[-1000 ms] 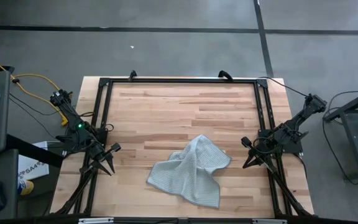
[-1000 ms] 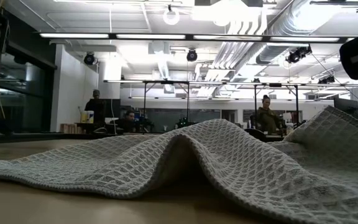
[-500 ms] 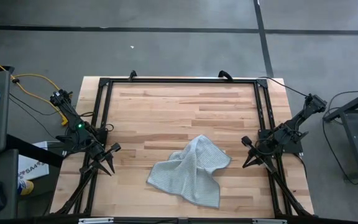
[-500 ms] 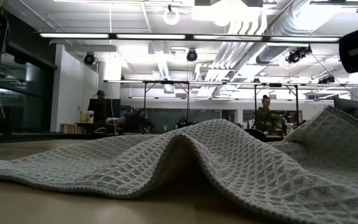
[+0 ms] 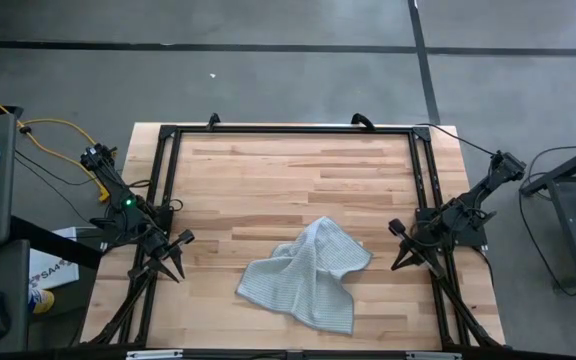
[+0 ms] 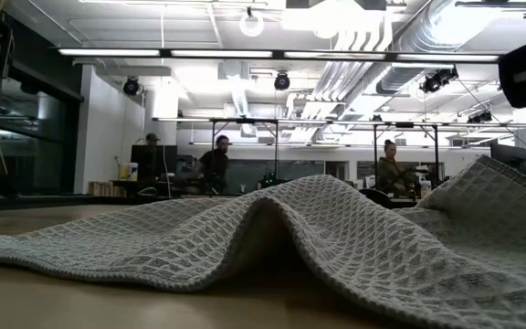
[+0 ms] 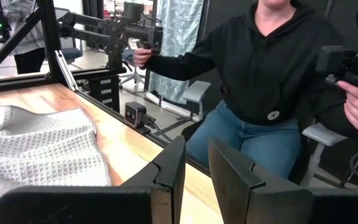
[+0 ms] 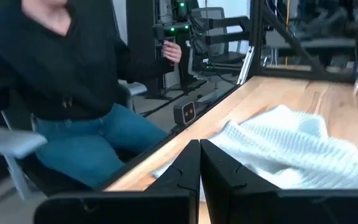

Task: Fold microfiber towels
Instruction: Fold the gray microfiber cloth

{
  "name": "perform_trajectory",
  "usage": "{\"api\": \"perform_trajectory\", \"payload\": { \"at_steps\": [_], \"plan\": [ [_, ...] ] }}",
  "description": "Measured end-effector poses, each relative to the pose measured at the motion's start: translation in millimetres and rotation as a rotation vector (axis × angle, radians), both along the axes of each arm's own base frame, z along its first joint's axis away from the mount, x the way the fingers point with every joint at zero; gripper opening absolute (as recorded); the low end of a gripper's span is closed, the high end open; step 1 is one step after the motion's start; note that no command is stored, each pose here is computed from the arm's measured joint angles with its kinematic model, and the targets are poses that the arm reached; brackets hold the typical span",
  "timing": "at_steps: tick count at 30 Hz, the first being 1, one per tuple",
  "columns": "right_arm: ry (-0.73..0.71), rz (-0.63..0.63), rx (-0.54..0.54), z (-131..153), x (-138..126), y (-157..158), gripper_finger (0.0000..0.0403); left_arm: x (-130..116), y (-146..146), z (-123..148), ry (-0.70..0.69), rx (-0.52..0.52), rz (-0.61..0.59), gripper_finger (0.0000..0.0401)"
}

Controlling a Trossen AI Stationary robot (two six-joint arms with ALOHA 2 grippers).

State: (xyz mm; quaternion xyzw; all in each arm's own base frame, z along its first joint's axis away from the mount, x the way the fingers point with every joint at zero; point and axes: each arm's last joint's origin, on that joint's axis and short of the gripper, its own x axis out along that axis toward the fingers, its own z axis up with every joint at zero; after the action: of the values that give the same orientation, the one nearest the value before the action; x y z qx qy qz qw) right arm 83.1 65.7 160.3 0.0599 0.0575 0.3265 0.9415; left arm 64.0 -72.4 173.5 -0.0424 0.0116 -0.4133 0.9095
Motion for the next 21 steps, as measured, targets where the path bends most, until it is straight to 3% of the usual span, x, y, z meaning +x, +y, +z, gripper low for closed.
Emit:
{"api": "perform_trajectory", "payload": {
  "at_steps": [4, 11, 17, 21],
  "plan": [
    [0.033, -0.004, 0.054, 0.8, 0.0, 0.1, 0.0002, 1.3, 1.3, 3.4, -0.023, -0.027, 0.064, 0.0069],
    [-0.049, -0.073, 0.099, 9.4, 1.4, -1.5, 0.0002, 7.0, 9.9, 6.4, 0.01, -0.116, 0.415, 0.0069],
    [-0.121, -0.427, 0.142, 17.1, 5.4, -11.4, 0.0002, 9.2, 16.3, 6.1, 0.099, -0.276, 0.641, 0.0069],
    [-0.117, -0.683, 0.189, 18.0, 7.3, -20.2, 0.0002, 9.5, 18.2, 6.0, 0.095, -0.281, 0.707, 0.0069]
  ]
}}
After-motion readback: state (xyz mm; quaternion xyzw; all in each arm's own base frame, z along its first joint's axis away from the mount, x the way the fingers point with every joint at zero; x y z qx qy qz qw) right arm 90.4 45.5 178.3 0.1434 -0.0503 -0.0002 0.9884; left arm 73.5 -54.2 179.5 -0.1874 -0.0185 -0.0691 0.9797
